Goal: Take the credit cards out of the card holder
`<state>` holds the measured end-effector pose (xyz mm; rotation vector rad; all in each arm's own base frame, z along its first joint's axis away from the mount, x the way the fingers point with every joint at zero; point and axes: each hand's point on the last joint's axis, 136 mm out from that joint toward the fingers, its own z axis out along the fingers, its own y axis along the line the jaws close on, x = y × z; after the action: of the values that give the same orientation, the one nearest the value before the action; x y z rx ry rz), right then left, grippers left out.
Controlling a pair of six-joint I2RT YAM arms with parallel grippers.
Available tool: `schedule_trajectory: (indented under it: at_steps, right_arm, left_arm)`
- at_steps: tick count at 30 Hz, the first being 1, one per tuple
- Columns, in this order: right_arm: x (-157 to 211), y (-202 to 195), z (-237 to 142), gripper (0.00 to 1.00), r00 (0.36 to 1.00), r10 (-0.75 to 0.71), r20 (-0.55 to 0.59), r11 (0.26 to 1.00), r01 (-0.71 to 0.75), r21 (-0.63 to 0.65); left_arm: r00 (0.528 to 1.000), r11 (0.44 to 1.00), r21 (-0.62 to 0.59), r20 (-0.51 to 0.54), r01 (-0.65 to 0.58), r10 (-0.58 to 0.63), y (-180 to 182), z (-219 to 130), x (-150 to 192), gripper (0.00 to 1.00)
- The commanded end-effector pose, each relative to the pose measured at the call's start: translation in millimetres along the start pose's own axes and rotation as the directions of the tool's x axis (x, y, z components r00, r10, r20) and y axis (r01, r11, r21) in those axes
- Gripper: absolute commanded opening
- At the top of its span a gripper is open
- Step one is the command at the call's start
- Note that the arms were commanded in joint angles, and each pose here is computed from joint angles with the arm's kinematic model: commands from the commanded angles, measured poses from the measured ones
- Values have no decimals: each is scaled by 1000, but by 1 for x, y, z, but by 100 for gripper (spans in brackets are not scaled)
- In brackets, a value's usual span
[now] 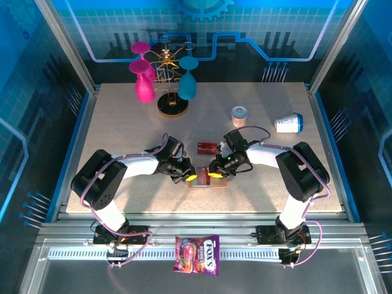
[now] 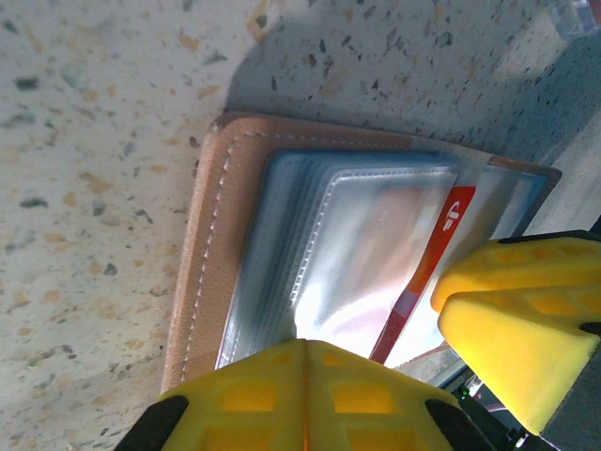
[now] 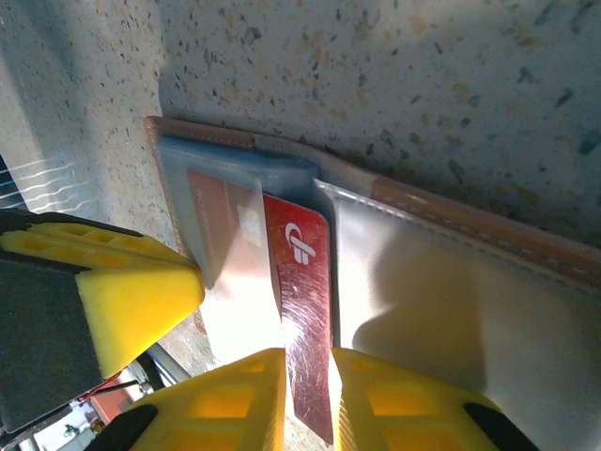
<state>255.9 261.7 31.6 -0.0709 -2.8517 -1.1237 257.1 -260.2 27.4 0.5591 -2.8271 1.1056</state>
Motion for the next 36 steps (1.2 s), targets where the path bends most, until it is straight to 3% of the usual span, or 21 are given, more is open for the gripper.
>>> schedule_trajectory:
  at_steps: [1,18,36]
  right_arm:
    - [0,-4,3,21,1000,27,-16,999,-27,-30]
    - [4,-15,6,21,998,52,-24,997,-53,-50]
    - [5,-17,8,22,997,66,-30,994,-68,-90]
  left_arm:
    - [1000,998,-55,-8,1,-2,10,3,3,8]
    - [999,998,-42,2,-54,54,-23,-8,3,11]
    - [998,987,-149,-39,-53,48,6,10,10,10]
